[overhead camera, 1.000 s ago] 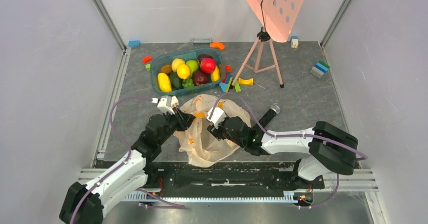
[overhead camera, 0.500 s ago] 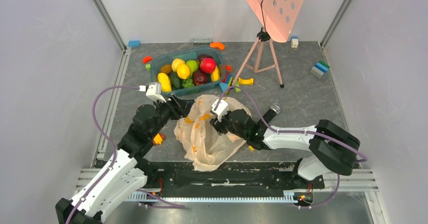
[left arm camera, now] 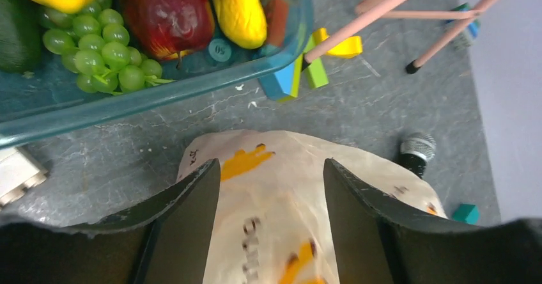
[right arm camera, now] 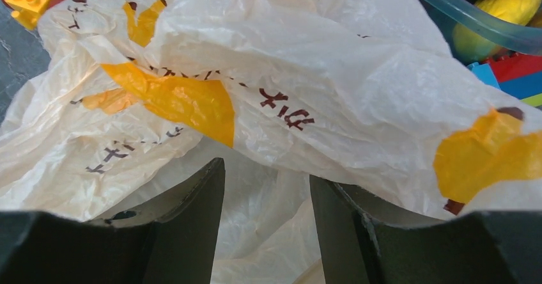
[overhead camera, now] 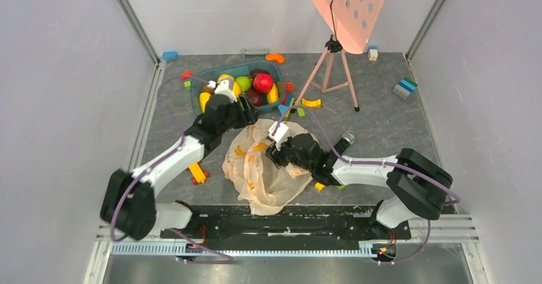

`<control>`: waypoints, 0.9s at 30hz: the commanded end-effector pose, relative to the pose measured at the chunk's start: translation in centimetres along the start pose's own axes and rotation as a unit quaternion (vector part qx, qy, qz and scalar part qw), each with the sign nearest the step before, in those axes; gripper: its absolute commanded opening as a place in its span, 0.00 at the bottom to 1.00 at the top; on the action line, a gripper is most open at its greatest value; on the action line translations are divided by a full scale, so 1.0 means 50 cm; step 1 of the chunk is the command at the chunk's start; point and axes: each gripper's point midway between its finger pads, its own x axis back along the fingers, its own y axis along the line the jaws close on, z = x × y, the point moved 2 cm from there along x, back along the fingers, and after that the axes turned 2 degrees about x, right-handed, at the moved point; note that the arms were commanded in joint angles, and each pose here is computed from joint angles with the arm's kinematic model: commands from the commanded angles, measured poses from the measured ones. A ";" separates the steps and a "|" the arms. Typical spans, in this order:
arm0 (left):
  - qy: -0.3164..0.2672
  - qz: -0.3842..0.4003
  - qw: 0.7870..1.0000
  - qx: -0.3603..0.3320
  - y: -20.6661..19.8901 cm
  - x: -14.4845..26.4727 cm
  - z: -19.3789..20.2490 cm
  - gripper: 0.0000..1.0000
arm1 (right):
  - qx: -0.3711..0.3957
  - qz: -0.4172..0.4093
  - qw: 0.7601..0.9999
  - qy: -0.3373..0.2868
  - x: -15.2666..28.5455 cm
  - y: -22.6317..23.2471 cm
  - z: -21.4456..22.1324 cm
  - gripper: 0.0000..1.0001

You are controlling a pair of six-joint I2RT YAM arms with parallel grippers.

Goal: Take the fake fruits out of the plastic bag

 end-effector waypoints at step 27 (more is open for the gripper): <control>0.118 0.017 0.993 -0.013 0.022 -0.150 0.093 0.49 | 0.110 0.002 0.994 0.026 -0.039 -0.068 -0.017 0.57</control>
